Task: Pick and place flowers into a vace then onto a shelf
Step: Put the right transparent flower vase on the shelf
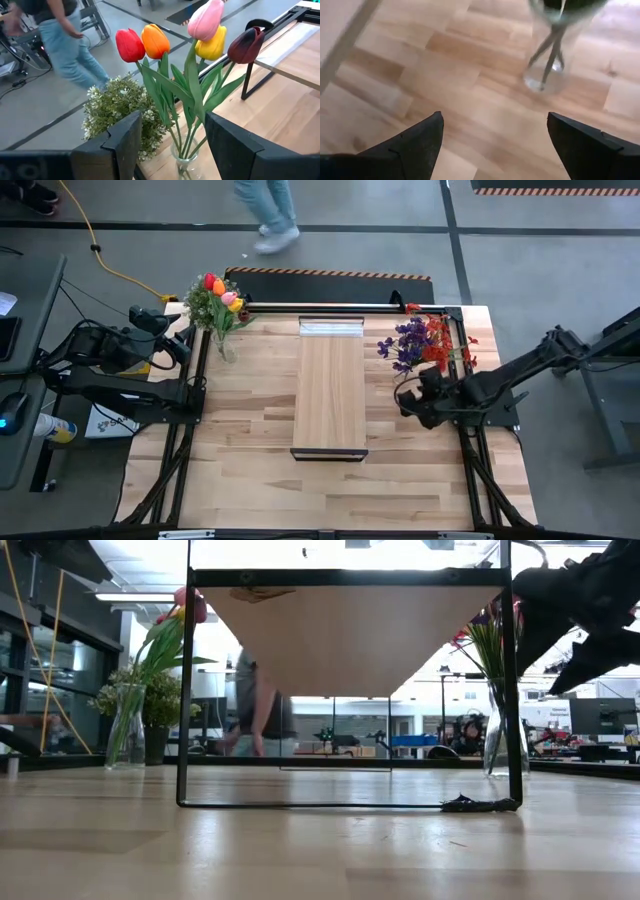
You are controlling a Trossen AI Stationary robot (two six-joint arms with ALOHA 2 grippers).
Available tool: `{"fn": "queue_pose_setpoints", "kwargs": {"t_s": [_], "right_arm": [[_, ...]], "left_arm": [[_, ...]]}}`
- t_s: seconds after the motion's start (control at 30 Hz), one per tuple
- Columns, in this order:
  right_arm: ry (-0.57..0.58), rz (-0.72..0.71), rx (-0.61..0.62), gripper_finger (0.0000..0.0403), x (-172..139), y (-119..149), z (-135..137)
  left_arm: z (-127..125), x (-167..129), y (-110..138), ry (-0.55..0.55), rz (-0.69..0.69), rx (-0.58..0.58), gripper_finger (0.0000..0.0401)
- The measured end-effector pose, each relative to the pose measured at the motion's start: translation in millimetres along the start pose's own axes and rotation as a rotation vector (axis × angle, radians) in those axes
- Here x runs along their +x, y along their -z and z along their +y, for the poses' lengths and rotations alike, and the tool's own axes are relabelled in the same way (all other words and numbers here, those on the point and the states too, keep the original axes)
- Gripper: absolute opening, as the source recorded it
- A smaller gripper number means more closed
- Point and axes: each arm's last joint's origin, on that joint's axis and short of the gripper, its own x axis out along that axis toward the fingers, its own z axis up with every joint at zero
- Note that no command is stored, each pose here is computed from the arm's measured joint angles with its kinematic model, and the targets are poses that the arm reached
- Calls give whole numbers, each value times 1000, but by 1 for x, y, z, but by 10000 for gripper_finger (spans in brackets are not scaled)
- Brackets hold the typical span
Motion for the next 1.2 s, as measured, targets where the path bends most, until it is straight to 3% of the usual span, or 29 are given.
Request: {"fn": "queue_pose_setpoints", "kwargs": {"t_s": [0.87, 1.2], "right_arm": [[165, -141, -31, 342, 12, -23, -12], [252, -180, -92, 342, 44, -14, 6]], "left_arm": [[1, 0, 2, -6, 12, 17, 248], [1, 0, 2, -6, 12, 17, 248]]}}
